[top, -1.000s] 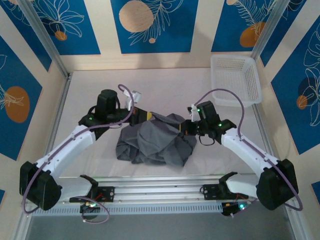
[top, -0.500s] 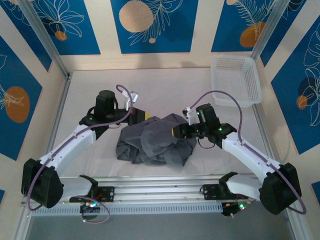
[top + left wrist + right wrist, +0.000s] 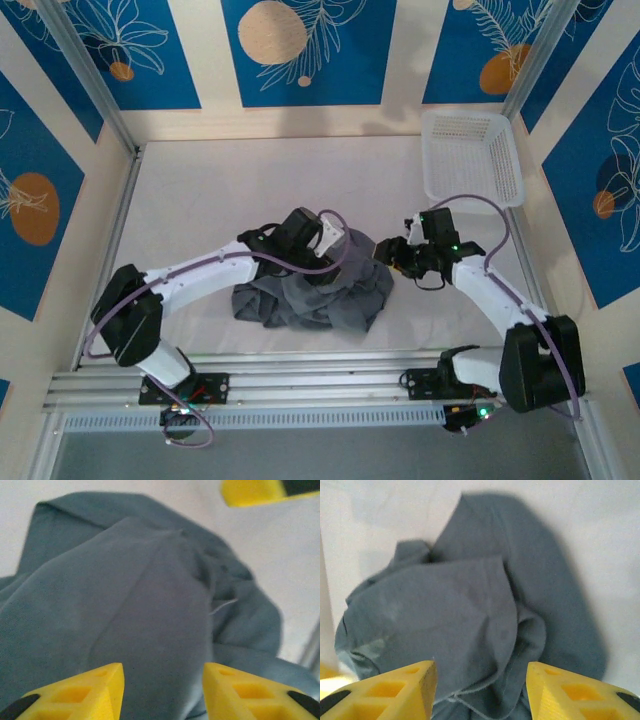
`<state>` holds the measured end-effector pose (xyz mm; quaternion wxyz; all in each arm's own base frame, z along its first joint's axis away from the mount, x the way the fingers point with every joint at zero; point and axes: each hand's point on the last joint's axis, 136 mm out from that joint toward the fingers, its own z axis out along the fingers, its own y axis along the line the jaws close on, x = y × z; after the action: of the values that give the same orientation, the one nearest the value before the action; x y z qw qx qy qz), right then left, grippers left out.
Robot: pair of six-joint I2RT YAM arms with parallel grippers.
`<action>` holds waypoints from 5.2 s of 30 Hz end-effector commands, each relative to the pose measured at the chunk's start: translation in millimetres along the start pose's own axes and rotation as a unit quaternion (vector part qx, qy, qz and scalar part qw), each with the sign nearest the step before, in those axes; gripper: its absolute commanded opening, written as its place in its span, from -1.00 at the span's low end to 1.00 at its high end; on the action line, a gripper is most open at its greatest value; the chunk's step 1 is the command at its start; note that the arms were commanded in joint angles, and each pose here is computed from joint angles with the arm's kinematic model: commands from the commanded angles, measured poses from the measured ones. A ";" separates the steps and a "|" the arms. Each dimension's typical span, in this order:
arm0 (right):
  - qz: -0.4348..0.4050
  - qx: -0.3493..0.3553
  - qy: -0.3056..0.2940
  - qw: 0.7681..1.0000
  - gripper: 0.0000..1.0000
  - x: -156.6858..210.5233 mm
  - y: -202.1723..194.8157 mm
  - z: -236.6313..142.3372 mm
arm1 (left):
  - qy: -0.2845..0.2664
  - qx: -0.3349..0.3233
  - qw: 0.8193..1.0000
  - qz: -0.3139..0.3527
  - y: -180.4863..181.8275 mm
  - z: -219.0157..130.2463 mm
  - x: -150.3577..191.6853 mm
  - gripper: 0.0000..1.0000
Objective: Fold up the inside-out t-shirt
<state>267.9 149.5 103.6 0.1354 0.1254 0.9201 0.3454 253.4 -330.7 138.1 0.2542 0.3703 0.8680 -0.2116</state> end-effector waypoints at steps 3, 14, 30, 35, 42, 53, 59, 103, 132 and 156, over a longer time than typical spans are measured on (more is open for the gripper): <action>0.052 -0.036 0.078 0.995 0.00 17.6 6.6 29.6 | -0.046 -0.046 0.998 -0.011 16.5 -23.6 -15.0 -0.01; 0.036 -0.039 0.054 0.997 -0.96 12.8 27.8 33.1 | -0.080 -0.069 0.993 -0.053 34.1 -47.3 -1.8 0.15; -0.146 -0.218 0.034 0.964 -1.00 39.8 149.3 -29.6 | -0.100 -0.064 0.977 -0.174 82.9 -67.9 25.7 0.45; -0.153 -0.188 0.124 0.962 -1.00 100.1 118.2 -2.2 | -0.050 -0.012 0.972 -0.228 84.4 -45.9 47.3 0.55; -0.119 -0.106 0.122 0.980 -0.28 125.3 69.5 2.3 | -0.046 0.063 0.967 -0.244 69.2 -19.7 40.2 0.06; 0.013 -0.070 0.025 0.997 -0.13 85.1 29.5 -1.8 | -0.039 0.012 0.968 -0.248 87.3 -17.0 43.8 -0.81; 0.003 -0.094 0.059 0.994 -0.08 97.8 49.6 16.1 | -0.034 0.001 0.967 -0.251 91.5 -17.1 50.6 -0.81; -0.049 -0.160 -0.124 0.978 -1.00 14.6 84.0 -74.9 | -0.139 0.018 0.949 -0.282 113.4 -80.7 28.7 -0.74; -0.186 0.042 -0.057 0.980 -0.36 108.0 18.6 -22.3 | -0.152 -0.008 0.948 -0.281 116.2 -86.5 41.3 -0.33; -0.594 0.342 0.071 0.725 0.32 159.7 26.9 35.2 | -0.140 -0.022 0.950 -0.277 116.7 -85.0 55.7 -0.31</action>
<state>125.7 252.0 63.5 0.1813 -0.4236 0.8845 -0.0736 285.0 -185.2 147.8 0.3048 0.0746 0.8970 -0.3113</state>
